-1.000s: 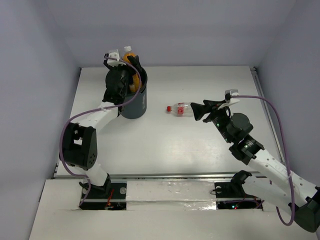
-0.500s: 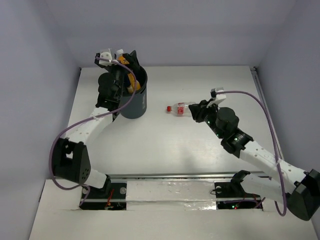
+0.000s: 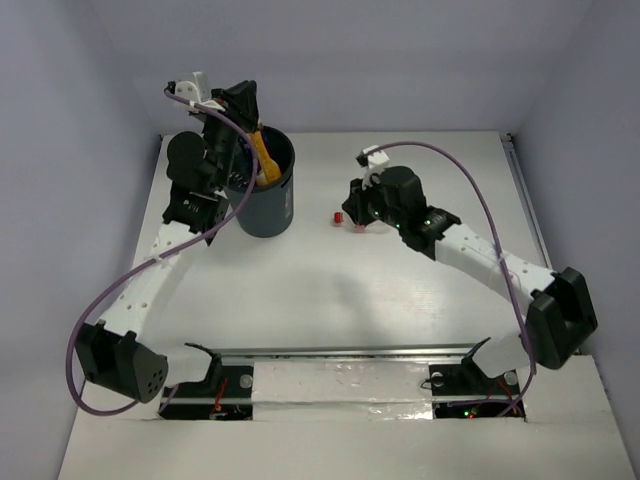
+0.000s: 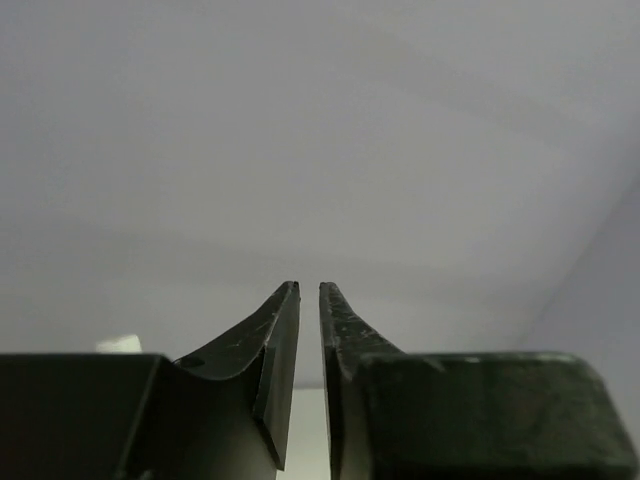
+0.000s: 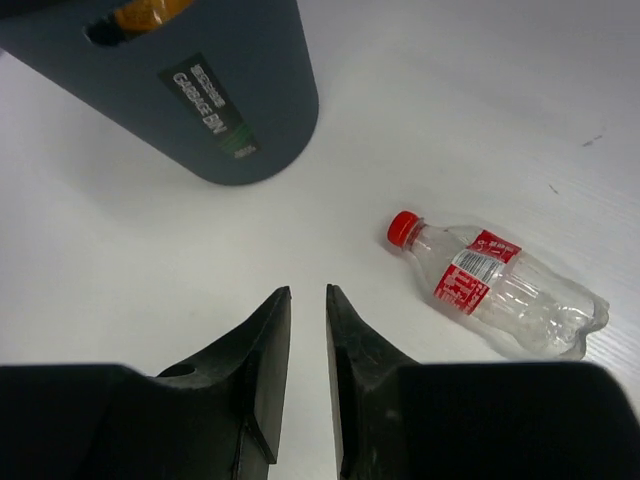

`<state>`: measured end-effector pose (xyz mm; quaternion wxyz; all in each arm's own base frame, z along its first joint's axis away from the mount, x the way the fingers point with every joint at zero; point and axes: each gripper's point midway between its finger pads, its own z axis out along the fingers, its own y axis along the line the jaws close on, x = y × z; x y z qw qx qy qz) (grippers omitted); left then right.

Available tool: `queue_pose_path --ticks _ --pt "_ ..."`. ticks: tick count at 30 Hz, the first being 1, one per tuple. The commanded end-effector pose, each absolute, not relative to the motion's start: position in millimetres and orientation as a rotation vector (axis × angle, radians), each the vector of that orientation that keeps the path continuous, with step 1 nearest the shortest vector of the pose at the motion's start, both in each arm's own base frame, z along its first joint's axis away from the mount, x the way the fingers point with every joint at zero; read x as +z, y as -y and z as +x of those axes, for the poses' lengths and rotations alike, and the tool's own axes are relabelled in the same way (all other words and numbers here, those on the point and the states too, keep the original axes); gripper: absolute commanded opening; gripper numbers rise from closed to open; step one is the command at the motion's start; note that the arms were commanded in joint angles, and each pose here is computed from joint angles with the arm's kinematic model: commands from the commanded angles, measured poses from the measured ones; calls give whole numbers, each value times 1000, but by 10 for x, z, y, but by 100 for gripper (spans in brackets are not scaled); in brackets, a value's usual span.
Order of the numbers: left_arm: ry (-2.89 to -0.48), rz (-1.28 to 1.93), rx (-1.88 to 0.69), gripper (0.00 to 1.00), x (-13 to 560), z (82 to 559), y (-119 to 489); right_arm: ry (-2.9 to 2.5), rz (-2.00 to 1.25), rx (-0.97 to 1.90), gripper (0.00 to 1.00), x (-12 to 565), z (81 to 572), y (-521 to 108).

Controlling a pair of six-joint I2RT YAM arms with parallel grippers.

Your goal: Put the plastic bottles in the bin

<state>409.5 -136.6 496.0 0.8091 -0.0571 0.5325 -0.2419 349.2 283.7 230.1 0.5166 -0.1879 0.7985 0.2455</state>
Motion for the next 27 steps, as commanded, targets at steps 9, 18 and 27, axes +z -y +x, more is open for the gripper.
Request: queue_pose_path --ticks 9,18,27 --pt "-1274 2 -772 17 4759 2487 1303 -2207 -796 389 91 1598 3933 -2768" --pt "-1436 25 -731 33 3843 2158 1190 -2384 -956 132 95 1295 4280 -2422" --pt "-1410 54 -746 38 3929 2051 1193 -2555 -1095 90 97 723 4175 -2347"
